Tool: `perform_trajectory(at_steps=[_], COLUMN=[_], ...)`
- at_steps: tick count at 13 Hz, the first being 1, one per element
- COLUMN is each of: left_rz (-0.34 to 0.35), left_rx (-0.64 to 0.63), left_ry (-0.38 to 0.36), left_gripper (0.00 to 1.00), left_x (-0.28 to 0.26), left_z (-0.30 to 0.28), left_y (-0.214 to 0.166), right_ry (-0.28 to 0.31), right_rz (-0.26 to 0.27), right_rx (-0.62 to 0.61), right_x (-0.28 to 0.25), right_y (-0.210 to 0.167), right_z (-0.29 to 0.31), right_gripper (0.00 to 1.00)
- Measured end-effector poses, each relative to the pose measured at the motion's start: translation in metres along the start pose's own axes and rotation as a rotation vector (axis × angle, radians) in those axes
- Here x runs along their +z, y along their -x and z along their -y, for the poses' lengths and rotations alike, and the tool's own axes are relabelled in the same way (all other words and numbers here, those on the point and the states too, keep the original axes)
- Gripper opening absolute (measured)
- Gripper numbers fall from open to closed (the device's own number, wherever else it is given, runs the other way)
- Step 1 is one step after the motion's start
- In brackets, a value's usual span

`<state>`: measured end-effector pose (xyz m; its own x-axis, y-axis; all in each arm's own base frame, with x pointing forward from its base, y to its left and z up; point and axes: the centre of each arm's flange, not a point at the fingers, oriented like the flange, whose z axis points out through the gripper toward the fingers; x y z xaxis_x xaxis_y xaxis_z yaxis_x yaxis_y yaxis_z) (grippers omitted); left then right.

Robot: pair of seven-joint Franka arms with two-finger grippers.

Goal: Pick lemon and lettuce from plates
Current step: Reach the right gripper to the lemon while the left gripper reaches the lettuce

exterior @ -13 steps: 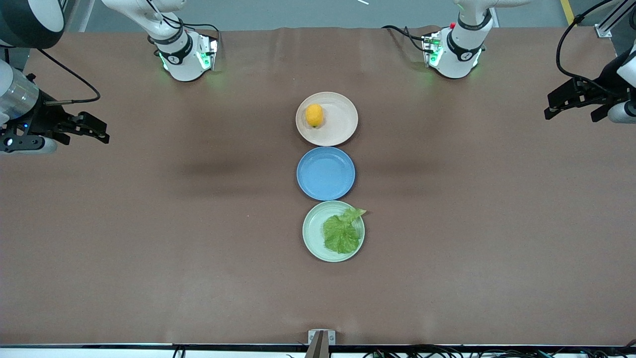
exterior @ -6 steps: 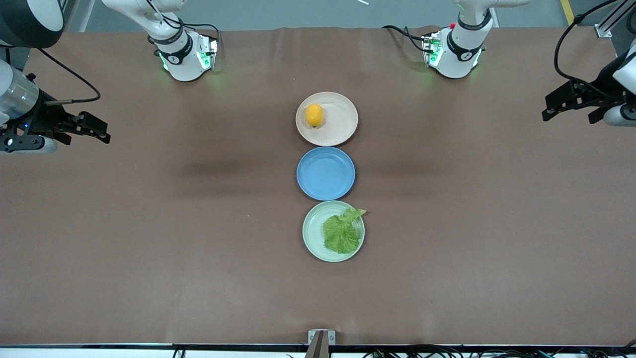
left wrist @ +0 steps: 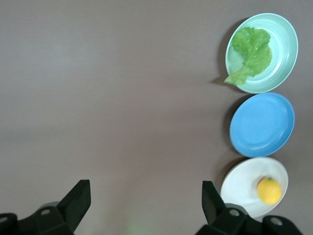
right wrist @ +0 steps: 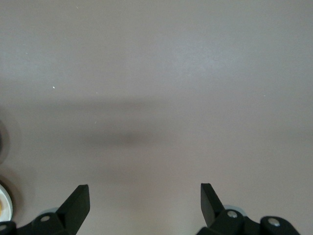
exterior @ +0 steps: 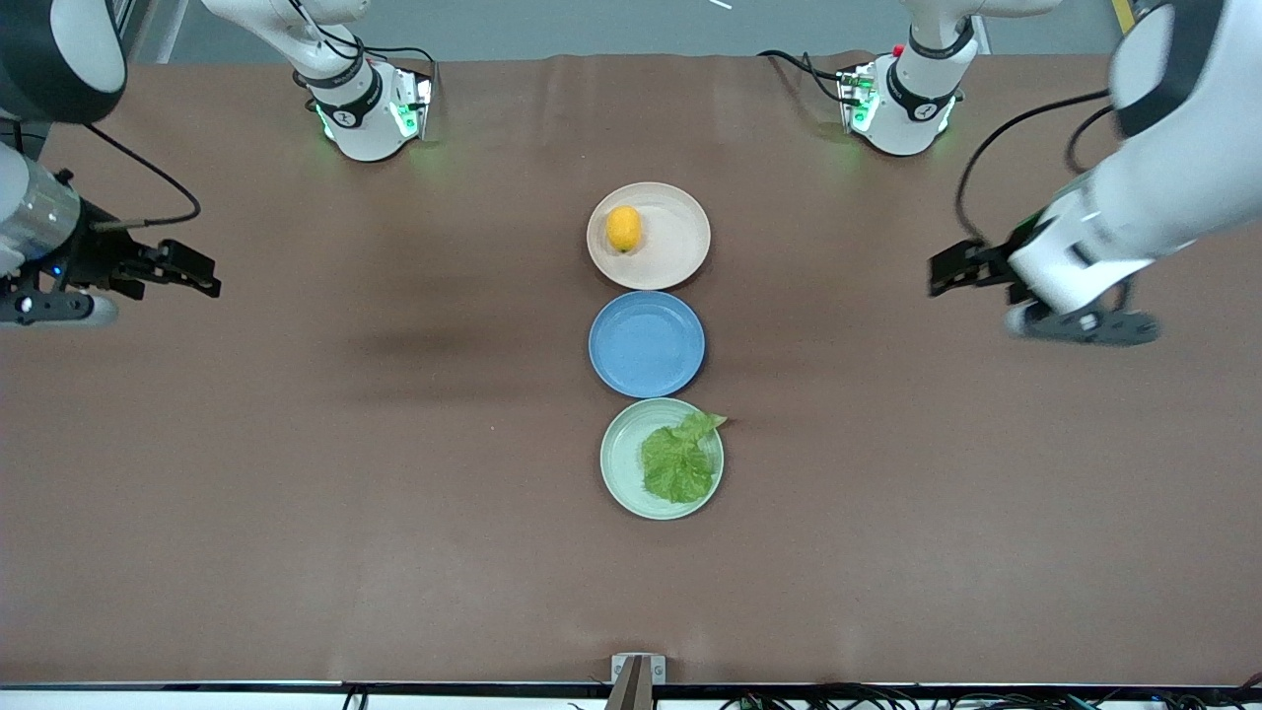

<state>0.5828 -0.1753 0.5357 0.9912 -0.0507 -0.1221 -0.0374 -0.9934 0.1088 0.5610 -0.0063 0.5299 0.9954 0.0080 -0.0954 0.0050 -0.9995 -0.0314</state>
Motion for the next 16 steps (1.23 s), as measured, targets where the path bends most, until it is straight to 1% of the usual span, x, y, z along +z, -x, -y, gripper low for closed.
perform_trajectory(at_steps=[2,3,5,6,8,10,11,13,14,16], left_rz=[-0.007,-0.018,-0.051,-0.072,-0.122,-0.150,-0.168,-0.231,-0.256,-0.279], left_rx=[-0.048,-0.074,-0.106,-0.115,-0.127,-0.139,-0.150,-0.182,-0.192,-0.195], left_ry=[0.004,0.009,0.026,0.039,0.069,0.091,0.103,0.143,0.159,0.174], left_gripper=[1.00,1.00,1.00,1.00,1.00,1.00,1.00,1.00,1.00,1.00], left_x=[0.044,0.065,0.106,0.127,0.169,0.213,0.233,0.268,0.281,0.296], left_z=[-0.042,-0.061,-0.095,-0.111,-0.143,-0.163,-0.166,-0.166,-0.165,-0.167], left_y=[-0.018,-0.025,-0.039,-0.045,-0.054,-0.062,-0.067,-0.082,-0.087,-0.094], right_ry=[-0.009,-0.016,-0.054,-0.071,-0.084,-0.065,-0.055,-0.049,-0.053,-0.070], right_rz=[0.061,0.084,0.118,0.125,0.113,0.097,0.087,0.051,0.029,-0.011], right_rx=[0.003,0.029,0.099,0.114,0.126,0.108,0.076,0.030,0.037,0.067], right_x=[0.032,0.043,0.057,0.064,0.087,0.115,0.128,0.151,0.162,0.190], right_y=[-0.016,-0.019,-0.018,-0.015,-0.002,0.026,0.045,0.084,0.104,0.142], right_z=[0.005,0.014,0.050,0.072,0.122,0.190,0.230,0.301,0.331,0.379], right_gripper=[1.00,1.00,1.00,1.00,1.00,1.00,1.00,1.00,1.00,1.00])
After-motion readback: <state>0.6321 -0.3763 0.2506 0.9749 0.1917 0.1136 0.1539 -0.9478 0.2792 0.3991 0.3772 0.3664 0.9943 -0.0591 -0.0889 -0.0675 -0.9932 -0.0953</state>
